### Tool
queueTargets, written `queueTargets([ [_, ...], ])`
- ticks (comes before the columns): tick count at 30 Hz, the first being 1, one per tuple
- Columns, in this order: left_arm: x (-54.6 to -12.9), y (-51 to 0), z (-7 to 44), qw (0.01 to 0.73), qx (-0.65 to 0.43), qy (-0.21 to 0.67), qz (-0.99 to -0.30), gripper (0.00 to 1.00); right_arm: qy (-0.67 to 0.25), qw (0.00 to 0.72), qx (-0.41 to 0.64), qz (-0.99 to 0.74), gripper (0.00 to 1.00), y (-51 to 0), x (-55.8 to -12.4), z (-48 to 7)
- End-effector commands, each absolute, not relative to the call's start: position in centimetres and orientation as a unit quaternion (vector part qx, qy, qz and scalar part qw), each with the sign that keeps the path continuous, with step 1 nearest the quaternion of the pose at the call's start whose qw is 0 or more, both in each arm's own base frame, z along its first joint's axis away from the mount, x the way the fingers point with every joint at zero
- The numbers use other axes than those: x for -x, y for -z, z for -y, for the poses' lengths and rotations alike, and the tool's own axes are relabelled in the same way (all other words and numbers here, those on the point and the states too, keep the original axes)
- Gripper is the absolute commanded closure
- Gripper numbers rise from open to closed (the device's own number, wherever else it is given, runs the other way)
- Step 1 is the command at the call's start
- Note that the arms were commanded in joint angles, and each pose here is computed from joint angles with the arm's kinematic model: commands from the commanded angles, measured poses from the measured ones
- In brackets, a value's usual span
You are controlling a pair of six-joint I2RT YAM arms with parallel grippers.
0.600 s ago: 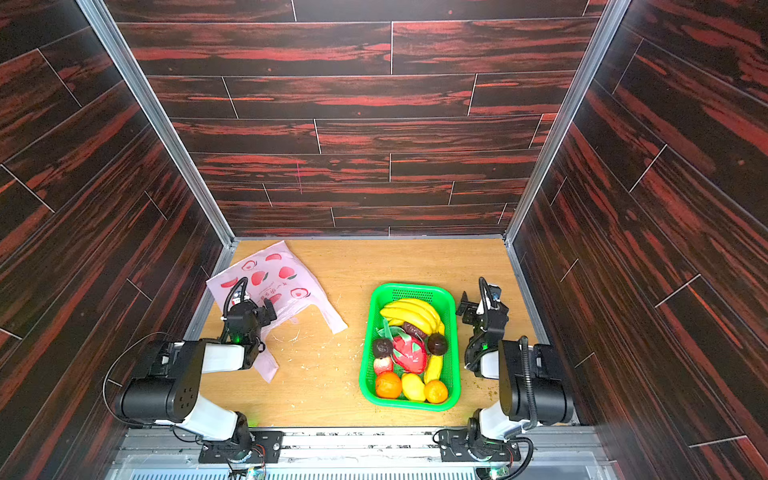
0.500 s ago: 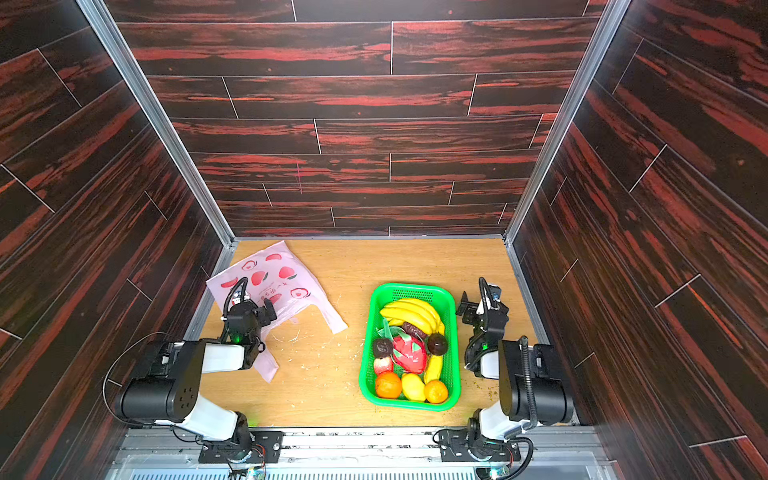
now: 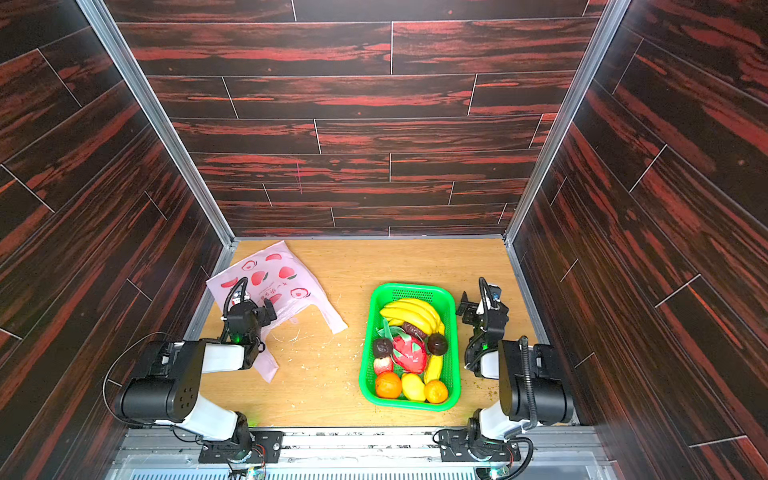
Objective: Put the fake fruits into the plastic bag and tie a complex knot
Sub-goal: 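Lower the left gripper onto the pink bag and grasp its edge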
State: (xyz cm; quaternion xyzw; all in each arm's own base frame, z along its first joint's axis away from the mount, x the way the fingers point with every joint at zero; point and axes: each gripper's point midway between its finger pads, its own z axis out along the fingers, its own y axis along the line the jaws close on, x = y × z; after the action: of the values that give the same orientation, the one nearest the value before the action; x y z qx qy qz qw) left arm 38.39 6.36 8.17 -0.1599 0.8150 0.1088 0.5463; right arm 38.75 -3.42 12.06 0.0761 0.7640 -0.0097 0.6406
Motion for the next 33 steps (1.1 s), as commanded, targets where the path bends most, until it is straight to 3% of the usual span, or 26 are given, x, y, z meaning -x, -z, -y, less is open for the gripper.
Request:
queueTargets([
  [1,-38.9,-9.6,-6.7,0.560,0.162,-0.113,-0.805,0.01,0.010,0.635,-0.074,-0.769,0.01,-11.5,-38.9,3.3],
  [11,-38.3,-10.1,-6.7,0.574,0.166,-0.109,-0.794,0.01,0.016,0.648,-0.085,-0.757,0.01,-13.1,-37.9,3.7],
  [17,-36.9,-15.4,-6.2,0.609,0.156,-0.096,-0.772,0.01,0.007,0.641,-0.126,-0.757,0.01,-16.3,-36.2,4.2],
  [25,-35.2,-21.8,-2.7,0.573,0.102,-0.014,-0.813,0.11,-0.153,0.611,-0.154,-0.762,0.01,-21.5,-34.1,0.3],
  [33,-33.6,-19.8,0.6,0.491,0.031,-0.023,-0.870,0.15,-0.253,0.577,-0.082,-0.772,0.01,-27.2,-29.9,-4.2],
])
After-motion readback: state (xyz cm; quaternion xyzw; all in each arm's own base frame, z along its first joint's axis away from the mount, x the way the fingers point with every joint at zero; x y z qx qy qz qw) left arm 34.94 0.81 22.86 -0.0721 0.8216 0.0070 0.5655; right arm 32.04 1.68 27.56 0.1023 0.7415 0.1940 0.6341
